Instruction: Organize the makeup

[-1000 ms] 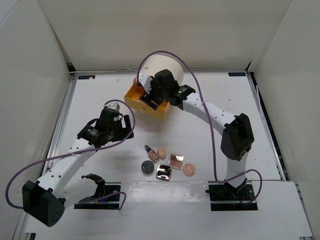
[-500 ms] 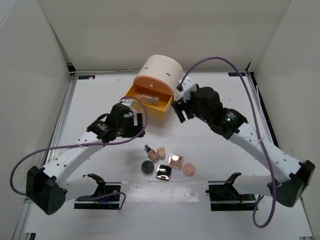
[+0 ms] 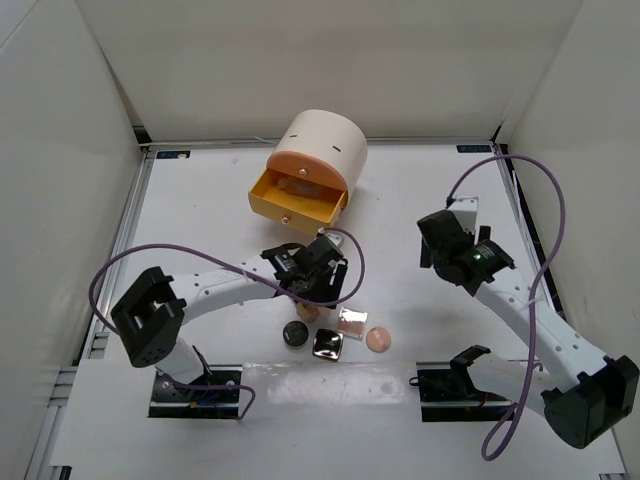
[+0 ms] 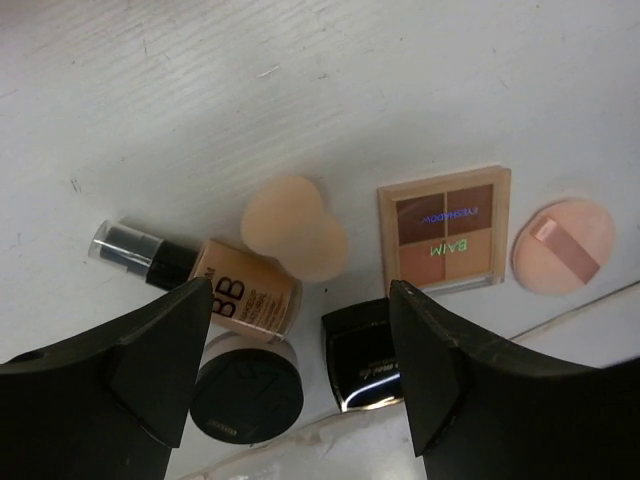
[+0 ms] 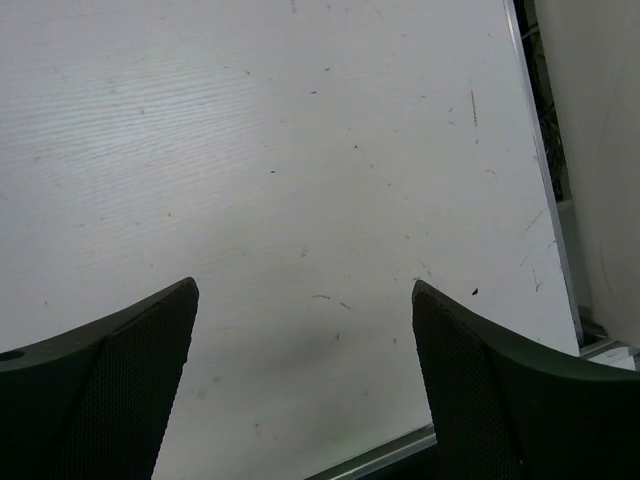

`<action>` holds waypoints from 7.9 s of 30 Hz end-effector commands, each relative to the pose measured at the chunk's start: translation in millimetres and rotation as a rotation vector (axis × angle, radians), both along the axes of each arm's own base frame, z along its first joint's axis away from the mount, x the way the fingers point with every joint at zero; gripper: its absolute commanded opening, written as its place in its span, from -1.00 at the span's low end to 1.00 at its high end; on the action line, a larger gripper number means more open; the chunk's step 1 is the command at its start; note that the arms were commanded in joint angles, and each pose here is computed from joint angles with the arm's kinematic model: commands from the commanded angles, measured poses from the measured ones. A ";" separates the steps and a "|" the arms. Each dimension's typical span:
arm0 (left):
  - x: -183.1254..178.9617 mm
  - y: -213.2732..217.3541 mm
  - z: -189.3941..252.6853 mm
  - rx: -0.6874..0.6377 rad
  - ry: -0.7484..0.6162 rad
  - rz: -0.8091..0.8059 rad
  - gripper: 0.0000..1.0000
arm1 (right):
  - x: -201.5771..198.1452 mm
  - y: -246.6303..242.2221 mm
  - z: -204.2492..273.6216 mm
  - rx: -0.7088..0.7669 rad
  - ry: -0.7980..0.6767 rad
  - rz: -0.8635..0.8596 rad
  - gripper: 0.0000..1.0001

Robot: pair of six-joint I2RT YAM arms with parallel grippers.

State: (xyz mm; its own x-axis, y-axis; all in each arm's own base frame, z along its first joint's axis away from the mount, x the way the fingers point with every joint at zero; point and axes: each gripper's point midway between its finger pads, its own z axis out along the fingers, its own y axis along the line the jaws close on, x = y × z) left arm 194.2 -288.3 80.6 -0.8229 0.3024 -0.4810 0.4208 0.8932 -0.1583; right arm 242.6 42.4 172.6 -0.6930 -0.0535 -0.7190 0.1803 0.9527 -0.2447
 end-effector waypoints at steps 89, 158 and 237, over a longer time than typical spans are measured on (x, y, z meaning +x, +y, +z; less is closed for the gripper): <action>87.2 151.3 167.2 -0.084 -0.390 0.507 0.97 | -114.4 142.9 -154.6 0.310 0.655 0.545 -0.95; 279.5 86.3 100.7 -0.329 -0.503 0.467 0.56 | 299.6 242.8 123.7 0.785 -0.376 1.318 0.90; 125.1 106.8 39.1 -0.182 -0.451 0.344 0.97 | 307.6 187.6 156.1 0.254 -0.420 0.923 0.98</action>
State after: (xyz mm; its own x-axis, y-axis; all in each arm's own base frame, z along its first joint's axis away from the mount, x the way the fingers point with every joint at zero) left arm 334.7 -194.3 92.8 -0.5542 -0.0768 -0.8288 0.1918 0.9571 -0.2170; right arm 562.2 246.5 271.3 -0.2377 -0.2460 -0.9397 -0.6731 0.7392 -0.0232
